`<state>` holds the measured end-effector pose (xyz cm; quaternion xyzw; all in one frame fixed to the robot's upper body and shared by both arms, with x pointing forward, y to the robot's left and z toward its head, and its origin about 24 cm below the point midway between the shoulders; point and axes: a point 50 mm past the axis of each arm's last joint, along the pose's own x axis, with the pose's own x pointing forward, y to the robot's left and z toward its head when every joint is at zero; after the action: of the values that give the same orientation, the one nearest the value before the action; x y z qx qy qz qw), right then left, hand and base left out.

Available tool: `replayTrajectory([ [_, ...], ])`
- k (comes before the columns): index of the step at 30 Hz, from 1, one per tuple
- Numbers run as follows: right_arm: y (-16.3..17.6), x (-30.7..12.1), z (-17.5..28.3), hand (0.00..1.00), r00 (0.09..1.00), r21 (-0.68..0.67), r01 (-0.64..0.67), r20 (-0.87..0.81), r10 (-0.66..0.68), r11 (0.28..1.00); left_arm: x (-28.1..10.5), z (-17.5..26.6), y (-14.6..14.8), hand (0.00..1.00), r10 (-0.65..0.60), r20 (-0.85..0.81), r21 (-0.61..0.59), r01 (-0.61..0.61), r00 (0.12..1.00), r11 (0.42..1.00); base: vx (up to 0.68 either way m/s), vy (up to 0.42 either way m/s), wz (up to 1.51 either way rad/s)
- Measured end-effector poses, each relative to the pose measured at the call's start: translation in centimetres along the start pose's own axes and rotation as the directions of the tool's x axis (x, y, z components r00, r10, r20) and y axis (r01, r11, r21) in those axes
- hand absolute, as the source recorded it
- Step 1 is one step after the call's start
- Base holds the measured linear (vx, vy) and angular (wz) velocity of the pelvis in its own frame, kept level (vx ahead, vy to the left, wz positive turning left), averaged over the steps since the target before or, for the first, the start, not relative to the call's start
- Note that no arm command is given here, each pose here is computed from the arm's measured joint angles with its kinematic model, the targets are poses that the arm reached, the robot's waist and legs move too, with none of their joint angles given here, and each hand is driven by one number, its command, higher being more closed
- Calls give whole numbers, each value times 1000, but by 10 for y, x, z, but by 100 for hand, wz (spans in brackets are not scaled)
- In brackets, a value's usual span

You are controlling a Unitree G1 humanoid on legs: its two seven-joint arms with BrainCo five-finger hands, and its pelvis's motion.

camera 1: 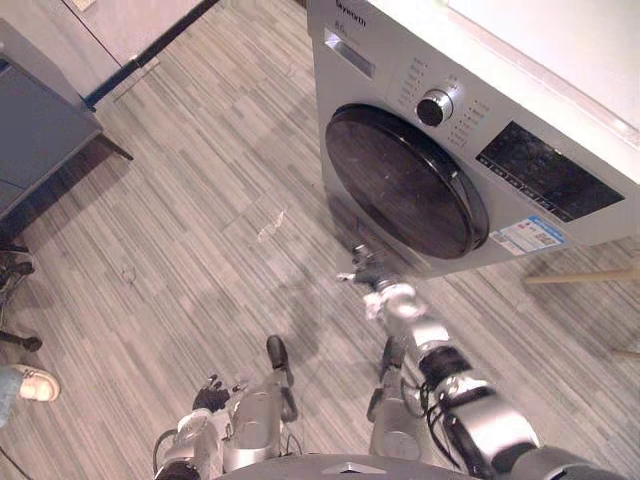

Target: Pick up the laundry basket with both hands and put the clothes into the washing machine.

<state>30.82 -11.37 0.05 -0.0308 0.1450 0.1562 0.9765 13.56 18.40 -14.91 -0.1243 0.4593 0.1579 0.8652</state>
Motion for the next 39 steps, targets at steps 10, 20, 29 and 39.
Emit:
replayTrajectory([
  [10,51,-53,44,0,894,150,-330,367,257,932,0,-5,18,0,56,-33,44,-55,998,998,-3,4,-3],
  [20,-47,-114,87,0,777,4,188,611,-151,982,-4,-17,23,0,70,-68,87,-64,995,994,-5,-3,-12],
  [29,-103,-139,67,0,766,-217,551,516,-384,806,-6,-23,27,0,81,-81,101,-73,993,992,-20,-10,-12],
  [39,-137,-110,31,0,809,-213,575,293,-510,790,-8,-27,24,0,60,-84,130,-49,995,990,0,-4,4],
])
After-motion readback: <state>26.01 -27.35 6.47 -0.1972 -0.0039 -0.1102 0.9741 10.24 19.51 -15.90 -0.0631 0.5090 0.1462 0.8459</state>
